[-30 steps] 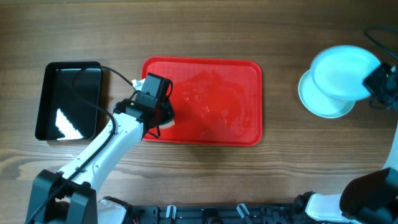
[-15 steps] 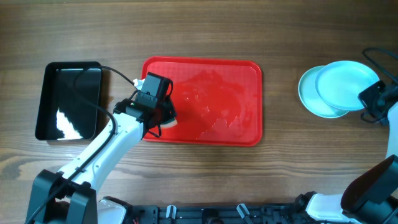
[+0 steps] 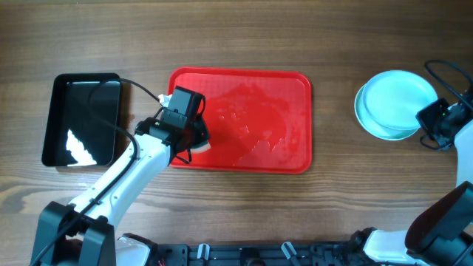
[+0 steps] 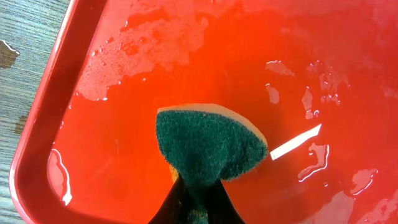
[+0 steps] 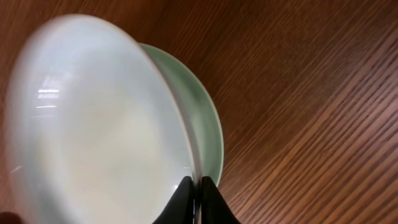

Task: Clean dirty plates on tray and stack at the side
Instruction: 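Release the plate on the stack and pull the right gripper back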

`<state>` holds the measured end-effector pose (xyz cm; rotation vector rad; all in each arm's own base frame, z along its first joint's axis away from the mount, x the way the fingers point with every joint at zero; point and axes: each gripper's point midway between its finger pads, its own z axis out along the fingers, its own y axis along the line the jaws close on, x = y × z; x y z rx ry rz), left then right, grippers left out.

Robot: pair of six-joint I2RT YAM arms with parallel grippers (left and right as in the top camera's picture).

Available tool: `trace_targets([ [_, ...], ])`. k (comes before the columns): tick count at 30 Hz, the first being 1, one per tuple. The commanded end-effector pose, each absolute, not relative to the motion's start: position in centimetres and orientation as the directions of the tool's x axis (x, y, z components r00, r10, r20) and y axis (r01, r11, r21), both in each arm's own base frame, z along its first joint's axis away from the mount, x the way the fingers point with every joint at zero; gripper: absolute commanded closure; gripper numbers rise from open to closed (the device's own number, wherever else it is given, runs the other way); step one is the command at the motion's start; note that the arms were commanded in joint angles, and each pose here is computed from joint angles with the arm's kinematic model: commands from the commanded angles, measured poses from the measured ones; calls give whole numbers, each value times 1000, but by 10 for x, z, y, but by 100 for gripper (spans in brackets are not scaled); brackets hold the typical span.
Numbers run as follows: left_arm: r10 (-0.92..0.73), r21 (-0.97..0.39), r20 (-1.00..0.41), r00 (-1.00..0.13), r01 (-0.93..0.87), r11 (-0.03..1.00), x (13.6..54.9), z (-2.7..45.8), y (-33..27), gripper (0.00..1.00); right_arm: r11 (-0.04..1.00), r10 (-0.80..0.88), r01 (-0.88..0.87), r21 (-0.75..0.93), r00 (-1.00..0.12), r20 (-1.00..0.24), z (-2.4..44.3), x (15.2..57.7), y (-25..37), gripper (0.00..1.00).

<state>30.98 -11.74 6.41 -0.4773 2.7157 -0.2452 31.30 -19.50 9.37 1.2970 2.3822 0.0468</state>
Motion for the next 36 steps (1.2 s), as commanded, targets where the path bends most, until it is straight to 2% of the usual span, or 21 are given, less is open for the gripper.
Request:
trace_targets([
  [1,-361,-236,-309,-880,-297,925,306,60,-119,96,559,816,793,241,-475,-331,90,312,-190,91],
  [4,-361,-236,-309,-880,-297,925,306,60,-119,96,554,814,805,212,-470,-341,90,309,-195,87],
  [7,-361,-236,-309,-880,-297,926,306,60,-119,96,548,816,812,203,-464,-345,89,308,-196,75],
  [13,-361,-236,-310,-880,-297,925,307,60,-119,96,557,827,770,311,-480,-293,92,319,-177,74],
  [18,-358,-253,-337,-871,-282,925,314,64,-122,96,640,752,588,495,-611,-246,104,337,-137,57],
  [21,-362,-278,-355,-862,-272,921,316,75,-124,96,648,688,455,611,-693,-214,115,341,-105,51],
  [24,-321,-296,-424,-847,-206,933,320,97,-125,96,656,638,388,647,-743,-201,119,341,-84,44],
  [26,-252,-264,-508,-824,-130,956,324,116,-120,96,662,618,378,647,-765,-185,118,340,-72,29],
  [29,-254,-244,-557,-791,-137,960,326,130,-111,96,656,604,379,653,-782,-153,117,341,-55,12],
  [30,-255,-242,-559,-789,-139,960,326,130,-111,96,650,605,384,655,-784,-140,117,342,-50,0],
  [34,-243,-192,-527,-815,-164,968,325,106,-106,96,638,581,391,663,-810,-82,116,344,-18,1],
  [36,-230,-73,-521,-822,-226,971,326,86,-85,96,666,512,342,663,-856,-74,116,343,13,1],
])
